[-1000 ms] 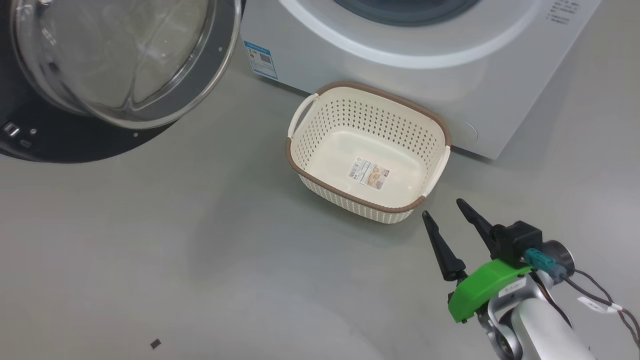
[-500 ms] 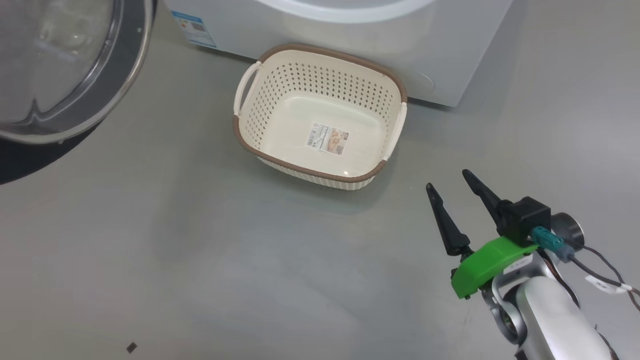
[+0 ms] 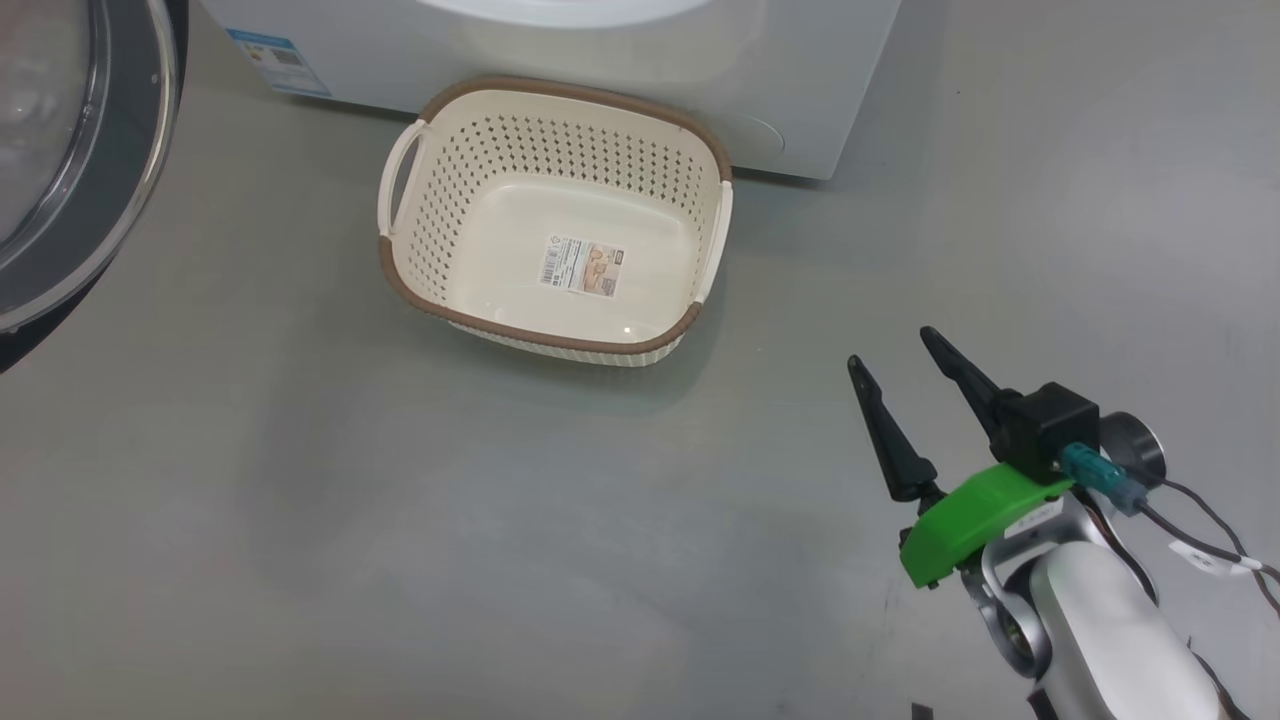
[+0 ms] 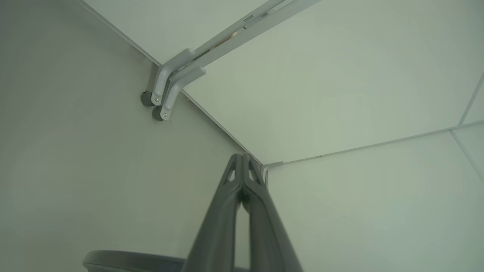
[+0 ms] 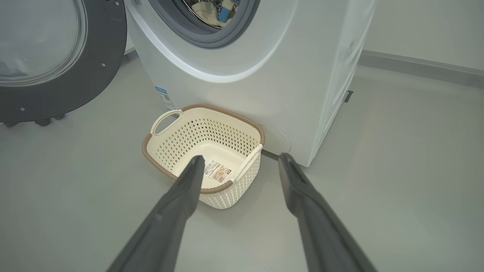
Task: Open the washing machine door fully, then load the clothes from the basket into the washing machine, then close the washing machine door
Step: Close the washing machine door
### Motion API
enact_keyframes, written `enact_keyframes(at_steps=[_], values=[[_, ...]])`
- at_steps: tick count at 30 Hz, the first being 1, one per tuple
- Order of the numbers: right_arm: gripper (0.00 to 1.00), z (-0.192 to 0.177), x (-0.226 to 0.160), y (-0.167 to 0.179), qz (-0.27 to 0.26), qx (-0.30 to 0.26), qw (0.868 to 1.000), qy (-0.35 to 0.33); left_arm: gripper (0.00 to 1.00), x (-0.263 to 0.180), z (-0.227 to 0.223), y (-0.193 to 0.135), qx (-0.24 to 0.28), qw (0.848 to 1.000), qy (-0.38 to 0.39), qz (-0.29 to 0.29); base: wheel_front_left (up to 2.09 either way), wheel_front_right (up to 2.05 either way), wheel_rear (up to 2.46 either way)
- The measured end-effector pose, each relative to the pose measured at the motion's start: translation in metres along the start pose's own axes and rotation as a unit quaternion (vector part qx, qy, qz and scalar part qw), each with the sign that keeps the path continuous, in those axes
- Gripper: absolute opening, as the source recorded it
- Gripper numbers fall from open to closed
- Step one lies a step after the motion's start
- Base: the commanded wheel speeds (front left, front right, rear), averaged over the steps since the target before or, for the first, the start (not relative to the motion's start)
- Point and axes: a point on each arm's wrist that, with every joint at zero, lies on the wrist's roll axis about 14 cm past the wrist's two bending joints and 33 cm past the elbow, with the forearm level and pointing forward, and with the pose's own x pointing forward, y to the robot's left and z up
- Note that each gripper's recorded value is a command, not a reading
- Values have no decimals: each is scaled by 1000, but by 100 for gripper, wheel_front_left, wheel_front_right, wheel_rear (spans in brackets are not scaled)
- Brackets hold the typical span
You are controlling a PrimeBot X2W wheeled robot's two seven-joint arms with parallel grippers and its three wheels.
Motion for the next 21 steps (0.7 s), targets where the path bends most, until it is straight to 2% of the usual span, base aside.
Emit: enact_keyframes(at_steps=[4, 9, 21], values=[[100, -1, -2, -3, -5, -2, 1000, 3, 0, 1, -9, 11, -6, 1000, 15, 19, 0, 0, 0], [100, -1, -4, -4, -8, -2, 1000, 2, 0, 2, -22, 10, -20, 999, 44, 24, 0, 0, 0], [100, 3, -4, -2, -7, -3, 1000, -5, 0, -5, -60, 2, -14, 988, 156, 1, 0, 0, 0]])
